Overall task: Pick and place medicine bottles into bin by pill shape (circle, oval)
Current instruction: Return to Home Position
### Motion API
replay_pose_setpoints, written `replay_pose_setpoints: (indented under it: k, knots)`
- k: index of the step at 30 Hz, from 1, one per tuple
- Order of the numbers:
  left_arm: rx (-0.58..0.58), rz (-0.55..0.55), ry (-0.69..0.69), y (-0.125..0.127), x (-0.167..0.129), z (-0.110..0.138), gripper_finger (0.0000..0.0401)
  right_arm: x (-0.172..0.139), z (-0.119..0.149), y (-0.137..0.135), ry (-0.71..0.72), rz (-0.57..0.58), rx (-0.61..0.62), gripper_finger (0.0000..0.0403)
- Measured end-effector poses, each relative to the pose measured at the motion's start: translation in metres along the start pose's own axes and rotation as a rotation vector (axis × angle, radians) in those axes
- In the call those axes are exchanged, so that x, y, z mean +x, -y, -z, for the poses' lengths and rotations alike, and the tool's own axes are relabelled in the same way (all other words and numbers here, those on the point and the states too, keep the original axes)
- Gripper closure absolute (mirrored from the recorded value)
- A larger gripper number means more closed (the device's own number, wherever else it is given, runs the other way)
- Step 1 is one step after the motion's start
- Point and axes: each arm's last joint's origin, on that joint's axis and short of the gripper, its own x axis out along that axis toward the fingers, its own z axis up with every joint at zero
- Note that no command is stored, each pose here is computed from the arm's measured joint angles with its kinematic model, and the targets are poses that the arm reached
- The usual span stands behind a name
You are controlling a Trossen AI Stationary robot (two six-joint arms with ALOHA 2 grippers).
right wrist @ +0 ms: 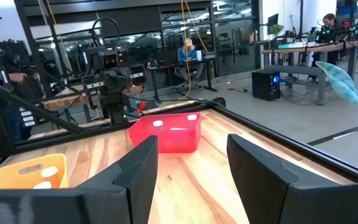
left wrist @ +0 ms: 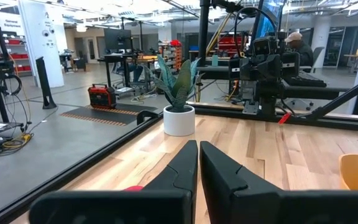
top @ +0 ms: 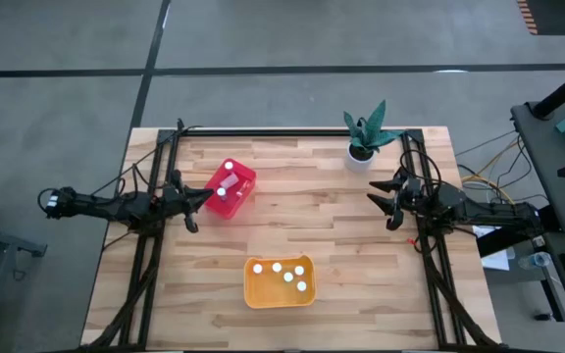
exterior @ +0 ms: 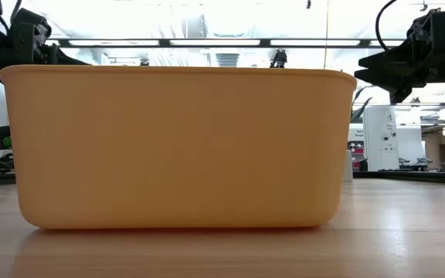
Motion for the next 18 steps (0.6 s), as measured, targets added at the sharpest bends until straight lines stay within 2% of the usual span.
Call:
replay_pose_setpoints:
  k: [18]
  knots:
    - [0.003,0.001,-0.004,0.0002,0.0003,0.0004,0.0399,0.0,0.0001,0.0,0.0,0.0,0.0,0.0223]
